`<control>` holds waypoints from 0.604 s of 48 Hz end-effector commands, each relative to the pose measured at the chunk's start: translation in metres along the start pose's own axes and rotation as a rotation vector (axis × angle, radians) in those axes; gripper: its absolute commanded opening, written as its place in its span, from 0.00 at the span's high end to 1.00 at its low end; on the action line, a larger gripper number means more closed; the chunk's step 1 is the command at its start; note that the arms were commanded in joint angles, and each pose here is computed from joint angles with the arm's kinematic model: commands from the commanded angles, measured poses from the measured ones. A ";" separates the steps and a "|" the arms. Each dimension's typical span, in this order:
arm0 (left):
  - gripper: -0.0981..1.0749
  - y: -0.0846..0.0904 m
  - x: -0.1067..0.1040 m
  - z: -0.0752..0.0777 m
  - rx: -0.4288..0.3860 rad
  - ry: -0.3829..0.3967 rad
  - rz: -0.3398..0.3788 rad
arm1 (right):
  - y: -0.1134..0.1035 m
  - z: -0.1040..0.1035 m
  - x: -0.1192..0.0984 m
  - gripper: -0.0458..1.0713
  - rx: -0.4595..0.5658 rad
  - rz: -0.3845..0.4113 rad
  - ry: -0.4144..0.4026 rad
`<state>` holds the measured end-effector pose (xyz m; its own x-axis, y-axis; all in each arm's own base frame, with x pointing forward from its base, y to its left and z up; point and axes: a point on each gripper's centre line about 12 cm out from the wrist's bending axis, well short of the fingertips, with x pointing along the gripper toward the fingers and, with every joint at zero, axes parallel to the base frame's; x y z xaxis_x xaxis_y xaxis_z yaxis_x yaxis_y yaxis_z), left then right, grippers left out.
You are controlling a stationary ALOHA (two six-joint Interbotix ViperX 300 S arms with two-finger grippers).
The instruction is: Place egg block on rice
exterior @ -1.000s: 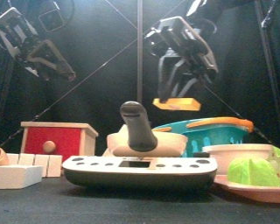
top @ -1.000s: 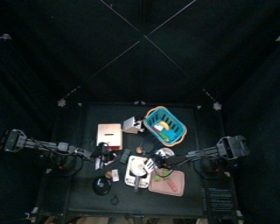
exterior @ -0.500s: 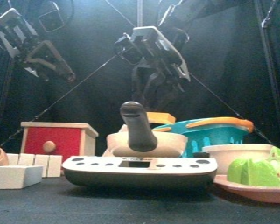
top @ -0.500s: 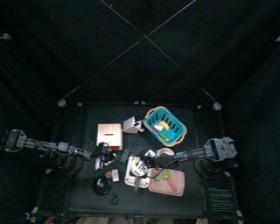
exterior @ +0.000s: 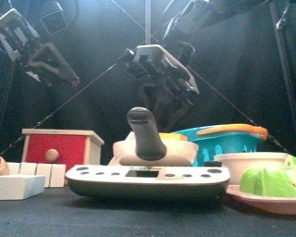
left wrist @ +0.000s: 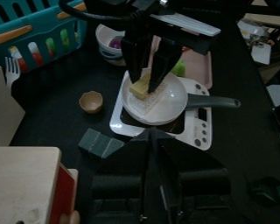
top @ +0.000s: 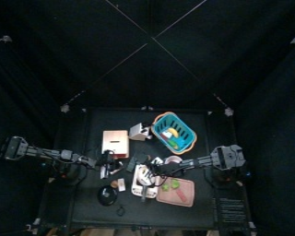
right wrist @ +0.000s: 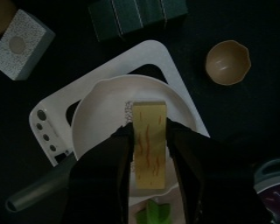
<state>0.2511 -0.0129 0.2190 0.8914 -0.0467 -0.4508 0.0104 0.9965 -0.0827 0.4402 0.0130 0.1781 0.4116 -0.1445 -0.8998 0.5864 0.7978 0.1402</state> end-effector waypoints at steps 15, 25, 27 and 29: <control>0.46 0.000 0.000 0.005 0.001 -0.012 -0.001 | 0.009 0.014 -0.009 0.41 0.010 0.030 -0.035; 0.46 0.000 0.000 0.005 0.001 -0.012 -0.001 | 0.009 0.014 -0.008 0.41 0.009 0.028 -0.031; 0.46 0.000 0.000 0.005 0.001 -0.012 -0.001 | 0.009 0.014 -0.008 0.41 0.009 0.028 -0.031; 0.46 0.000 0.000 0.005 0.001 -0.012 -0.001 | 0.009 0.014 -0.008 0.41 0.009 0.028 -0.031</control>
<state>0.2510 -0.0133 0.2190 0.8913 -0.0481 -0.4508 0.0119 0.9965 -0.0827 0.4476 0.0137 0.1724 0.4030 -0.1440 -0.9038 0.5896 0.7962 0.1360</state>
